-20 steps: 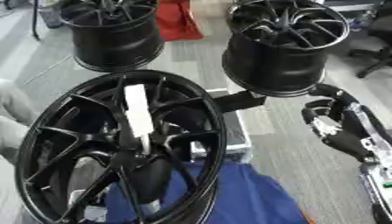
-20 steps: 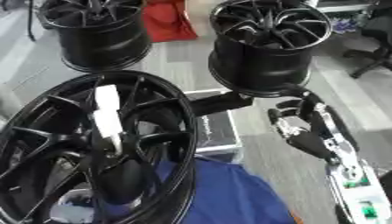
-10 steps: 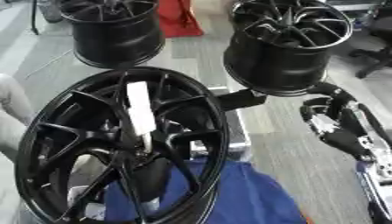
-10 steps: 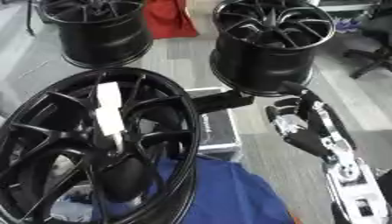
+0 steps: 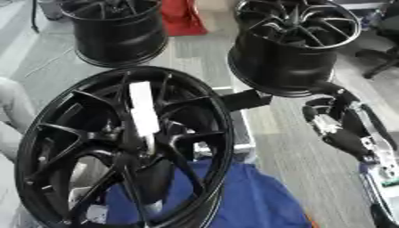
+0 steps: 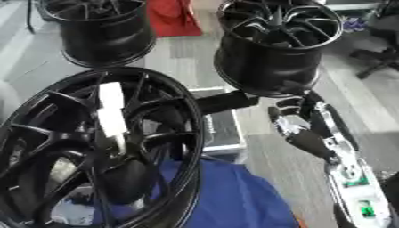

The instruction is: Pull the pin out of the wheel hub.

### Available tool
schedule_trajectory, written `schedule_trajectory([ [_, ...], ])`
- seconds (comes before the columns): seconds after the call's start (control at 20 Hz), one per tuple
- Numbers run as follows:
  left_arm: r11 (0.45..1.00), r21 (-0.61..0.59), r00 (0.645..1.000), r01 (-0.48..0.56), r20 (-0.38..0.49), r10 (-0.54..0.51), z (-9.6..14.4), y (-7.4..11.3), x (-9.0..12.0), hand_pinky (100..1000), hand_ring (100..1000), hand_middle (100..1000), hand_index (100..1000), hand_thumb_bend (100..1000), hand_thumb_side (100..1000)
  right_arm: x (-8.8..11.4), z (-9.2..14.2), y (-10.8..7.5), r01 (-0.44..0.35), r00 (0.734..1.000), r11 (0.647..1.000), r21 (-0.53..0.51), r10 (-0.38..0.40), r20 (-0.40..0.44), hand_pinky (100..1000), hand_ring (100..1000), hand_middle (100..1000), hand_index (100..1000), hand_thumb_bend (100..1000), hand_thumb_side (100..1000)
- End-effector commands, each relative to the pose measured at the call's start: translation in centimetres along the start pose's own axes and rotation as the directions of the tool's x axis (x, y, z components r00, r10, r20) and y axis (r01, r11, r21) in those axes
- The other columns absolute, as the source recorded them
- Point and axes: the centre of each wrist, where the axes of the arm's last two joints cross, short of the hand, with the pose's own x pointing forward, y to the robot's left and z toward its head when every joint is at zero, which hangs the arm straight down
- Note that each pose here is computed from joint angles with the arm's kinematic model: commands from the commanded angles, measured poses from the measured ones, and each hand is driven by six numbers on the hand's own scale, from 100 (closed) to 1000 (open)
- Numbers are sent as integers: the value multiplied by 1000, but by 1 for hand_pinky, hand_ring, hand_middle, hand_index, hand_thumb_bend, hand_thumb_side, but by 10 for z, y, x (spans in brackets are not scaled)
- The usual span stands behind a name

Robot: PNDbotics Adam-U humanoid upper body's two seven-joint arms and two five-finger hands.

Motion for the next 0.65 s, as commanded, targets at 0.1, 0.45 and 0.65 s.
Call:
schedule_trajectory([
  [0.1, 1000, 4, 1000, 1, 27, -1, -3, 2, 9, 614, 614, 646, 845, 133, 624, 7, -5, -4, -7, 1000, 1000, -8, 7, 30, 682, 724, 781, 884, 330, 339],
  [0.45, 1000, -4, 1000, 9, 27, -8, -3, 1, 10, 614, 614, 647, 847, 133, 623, 8, -6, -5, -8, 999, 1000, -7, 8, 37, 682, 724, 781, 884, 330, 338],
  [0.65, 1000, -7, 999, 14, 31, -14, -3, 1, 10, 615, 614, 647, 847, 137, 620, 9, -7, -5, -9, 999, 1000, -6, 9, 39, 682, 724, 781, 884, 330, 337],
])
